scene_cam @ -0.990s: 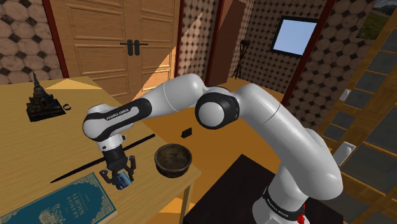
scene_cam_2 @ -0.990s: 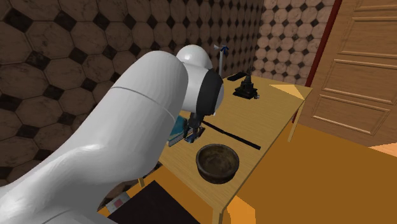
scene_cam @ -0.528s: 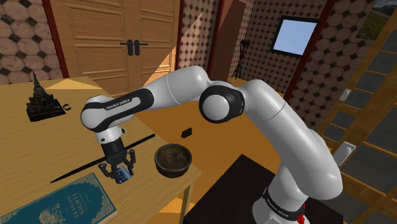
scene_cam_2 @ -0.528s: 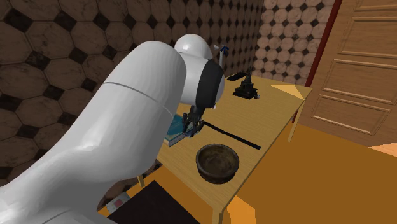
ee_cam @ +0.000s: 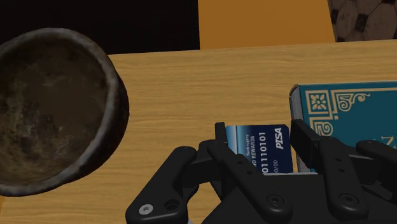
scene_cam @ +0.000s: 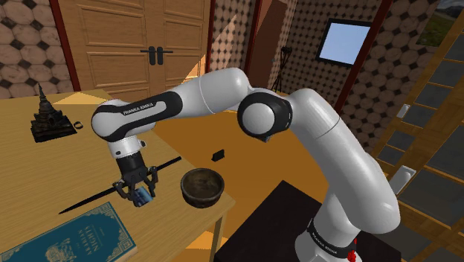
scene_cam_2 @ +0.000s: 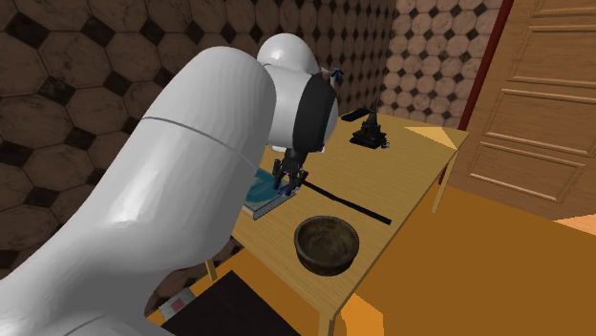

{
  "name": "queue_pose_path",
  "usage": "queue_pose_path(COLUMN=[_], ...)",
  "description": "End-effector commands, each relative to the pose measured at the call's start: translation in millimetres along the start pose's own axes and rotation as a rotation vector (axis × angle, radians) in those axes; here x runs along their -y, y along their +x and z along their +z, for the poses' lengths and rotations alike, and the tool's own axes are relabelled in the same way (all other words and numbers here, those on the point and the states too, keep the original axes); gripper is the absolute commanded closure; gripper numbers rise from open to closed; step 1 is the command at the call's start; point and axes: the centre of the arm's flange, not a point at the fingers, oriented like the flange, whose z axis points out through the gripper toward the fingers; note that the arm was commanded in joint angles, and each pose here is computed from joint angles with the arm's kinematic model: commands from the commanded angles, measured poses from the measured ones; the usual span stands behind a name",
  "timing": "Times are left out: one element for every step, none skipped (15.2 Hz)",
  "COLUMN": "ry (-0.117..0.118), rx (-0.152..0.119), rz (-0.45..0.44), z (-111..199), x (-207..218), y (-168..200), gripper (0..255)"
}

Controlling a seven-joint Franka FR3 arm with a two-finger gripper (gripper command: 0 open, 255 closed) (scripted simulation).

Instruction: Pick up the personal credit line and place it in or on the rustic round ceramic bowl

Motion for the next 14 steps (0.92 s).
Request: queue_pose_path(ry=[0.000,0.000,0.000,0.000,0.000,0.000,0.000,0.000,0.000,0.000,0.000,0.000,0.000,0.000], rx=[0.000,0.000,0.000,0.000,0.000,0.000,0.000,0.000,0.000,0.000,0.000,0.000,0.000,0.000], rz=[0.000,0.000,0.000,0.000,0.000,0.000,0.000,0.000,0.000,0.000,0.000,0.000,0.000,0.000], z=[-9.1,-13.5,-17.9,-22.3,-26.7,-31.1,-35.5,-39.9,-41.5,-40.0,-38.4,-36.8,-35.2,-33.7], x=[0.1,0.2,0.2,0.2,0.2,0.2,0.3,0.3,0.3,-12.1,-24.5,-36.9,-49.3,-61.7], y=[-5.3,-8.1,-11.0,-14.0,-16.9,-19.8,-22.7,-25.6,-26.7,-30.9,-35.1,-39.4,-43.6,-47.9], gripper=[255,255,255,255,255,255,255,255,255,255,255,255,255,255])
